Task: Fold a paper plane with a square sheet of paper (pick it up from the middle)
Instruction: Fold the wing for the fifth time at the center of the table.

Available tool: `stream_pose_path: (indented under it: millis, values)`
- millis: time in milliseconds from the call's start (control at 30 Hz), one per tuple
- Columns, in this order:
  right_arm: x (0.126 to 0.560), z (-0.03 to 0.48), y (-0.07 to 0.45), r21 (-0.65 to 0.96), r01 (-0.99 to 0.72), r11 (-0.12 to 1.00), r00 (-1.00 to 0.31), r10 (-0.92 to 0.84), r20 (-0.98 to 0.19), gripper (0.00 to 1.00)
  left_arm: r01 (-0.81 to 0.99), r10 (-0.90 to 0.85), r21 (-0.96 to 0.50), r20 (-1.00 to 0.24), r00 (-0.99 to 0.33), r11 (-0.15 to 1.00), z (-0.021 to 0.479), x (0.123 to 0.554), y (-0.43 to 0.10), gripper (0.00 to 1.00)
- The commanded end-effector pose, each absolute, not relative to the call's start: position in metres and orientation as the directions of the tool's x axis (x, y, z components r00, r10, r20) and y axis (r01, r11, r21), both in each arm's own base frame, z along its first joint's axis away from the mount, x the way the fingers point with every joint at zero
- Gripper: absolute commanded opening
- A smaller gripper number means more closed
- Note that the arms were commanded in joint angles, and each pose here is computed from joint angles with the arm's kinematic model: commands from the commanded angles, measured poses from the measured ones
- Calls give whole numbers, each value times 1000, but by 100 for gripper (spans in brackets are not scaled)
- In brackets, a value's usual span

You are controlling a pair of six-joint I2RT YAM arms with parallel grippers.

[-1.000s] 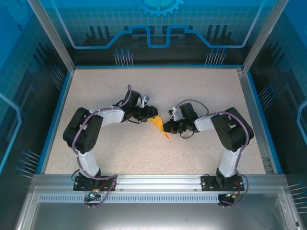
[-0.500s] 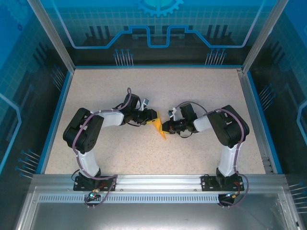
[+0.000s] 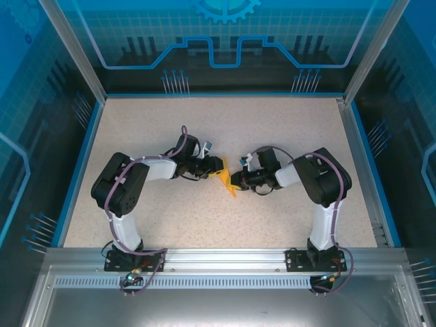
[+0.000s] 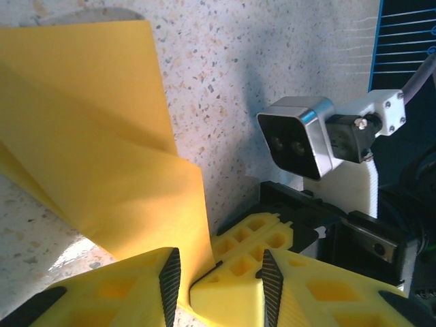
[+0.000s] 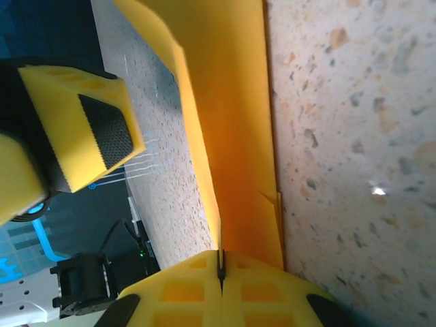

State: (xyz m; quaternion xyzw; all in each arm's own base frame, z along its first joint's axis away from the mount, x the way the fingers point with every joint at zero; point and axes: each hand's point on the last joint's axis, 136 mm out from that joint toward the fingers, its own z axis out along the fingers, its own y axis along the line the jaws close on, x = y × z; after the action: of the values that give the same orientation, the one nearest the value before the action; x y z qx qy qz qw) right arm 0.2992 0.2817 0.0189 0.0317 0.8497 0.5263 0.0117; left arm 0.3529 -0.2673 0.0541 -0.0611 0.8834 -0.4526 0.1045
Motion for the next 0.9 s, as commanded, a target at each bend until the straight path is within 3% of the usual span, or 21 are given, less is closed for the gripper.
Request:
stream_pose_path:
  millis: [0, 867]
  values:
    - [303, 6, 272, 882, 95, 462, -992, 118, 45, 0, -10, -172, -815, -111, -979, 579, 43, 344, -270, 40]
    - [295, -19, 260, 829, 193, 525, -977, 180, 113, 0, -53, -160, -780, -61, -985, 623, 25, 343, -274, 36]
